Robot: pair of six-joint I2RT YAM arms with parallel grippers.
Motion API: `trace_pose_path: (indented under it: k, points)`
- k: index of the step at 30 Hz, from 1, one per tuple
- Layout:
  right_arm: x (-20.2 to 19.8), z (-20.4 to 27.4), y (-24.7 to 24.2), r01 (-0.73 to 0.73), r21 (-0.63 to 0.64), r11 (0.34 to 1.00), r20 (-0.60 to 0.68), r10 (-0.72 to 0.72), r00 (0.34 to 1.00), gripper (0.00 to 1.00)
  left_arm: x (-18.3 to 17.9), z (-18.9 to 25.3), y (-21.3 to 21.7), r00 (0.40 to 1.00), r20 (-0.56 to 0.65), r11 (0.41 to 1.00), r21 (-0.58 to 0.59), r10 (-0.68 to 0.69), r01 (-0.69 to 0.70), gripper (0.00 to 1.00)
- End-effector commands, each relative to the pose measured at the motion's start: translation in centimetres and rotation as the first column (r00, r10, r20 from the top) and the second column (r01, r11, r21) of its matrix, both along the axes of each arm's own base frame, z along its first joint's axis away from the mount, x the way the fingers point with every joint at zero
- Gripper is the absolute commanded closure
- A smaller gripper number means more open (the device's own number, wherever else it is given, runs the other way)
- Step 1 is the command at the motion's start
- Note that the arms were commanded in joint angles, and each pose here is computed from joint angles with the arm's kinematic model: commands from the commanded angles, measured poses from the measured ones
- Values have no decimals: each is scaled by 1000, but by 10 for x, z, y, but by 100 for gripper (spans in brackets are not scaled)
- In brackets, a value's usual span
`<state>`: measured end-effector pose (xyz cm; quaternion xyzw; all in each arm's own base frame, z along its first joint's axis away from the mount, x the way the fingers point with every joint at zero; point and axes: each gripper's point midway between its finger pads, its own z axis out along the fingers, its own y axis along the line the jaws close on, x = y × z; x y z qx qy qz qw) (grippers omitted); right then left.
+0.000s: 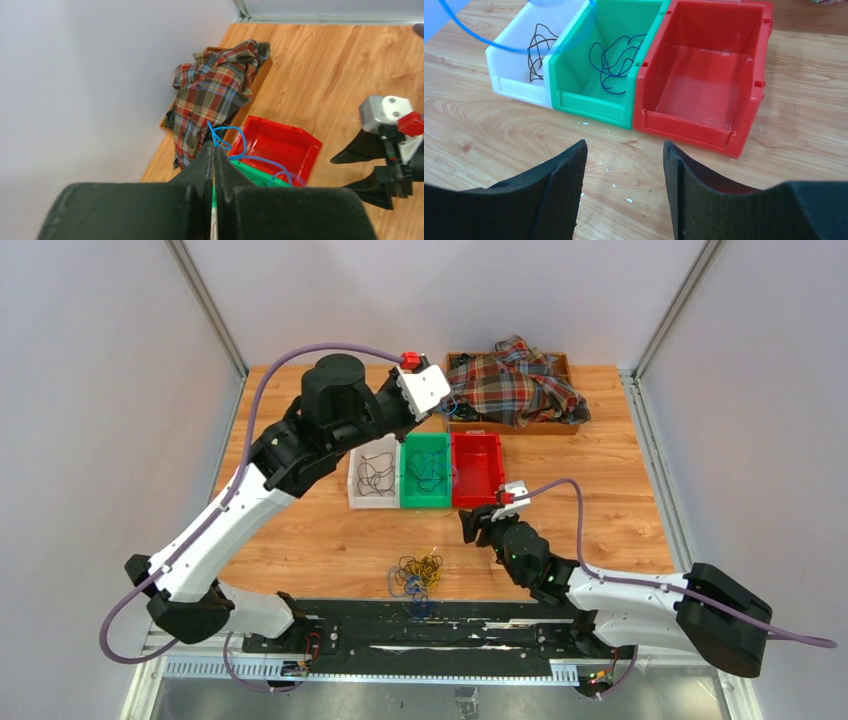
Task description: Untangle the cables
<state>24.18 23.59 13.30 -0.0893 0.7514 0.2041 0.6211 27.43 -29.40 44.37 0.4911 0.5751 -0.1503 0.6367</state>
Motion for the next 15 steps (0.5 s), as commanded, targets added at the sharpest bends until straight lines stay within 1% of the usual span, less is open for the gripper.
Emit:
trace_pose_path:
  k: [1,3,7,15]
  points:
    - [5,-2,-18,65,-26,998,4,-65,998,43,18,-4,-6,997,71,999,29,34,-36,99]
    - [5,-2,-22,73,-33,997,6,-73,997,43,28,-22,-6,996,78,995,78,51,-57,100]
    - [5,0,-32,99,-31,995,14,-99,995,44,47,-46,-4,995,64,987,134,83,-91,99]
    - [4,-4,-48,134,-20,991,2,-134,991,44,71,-69,-5,992,39,977,171,121,-126,99]
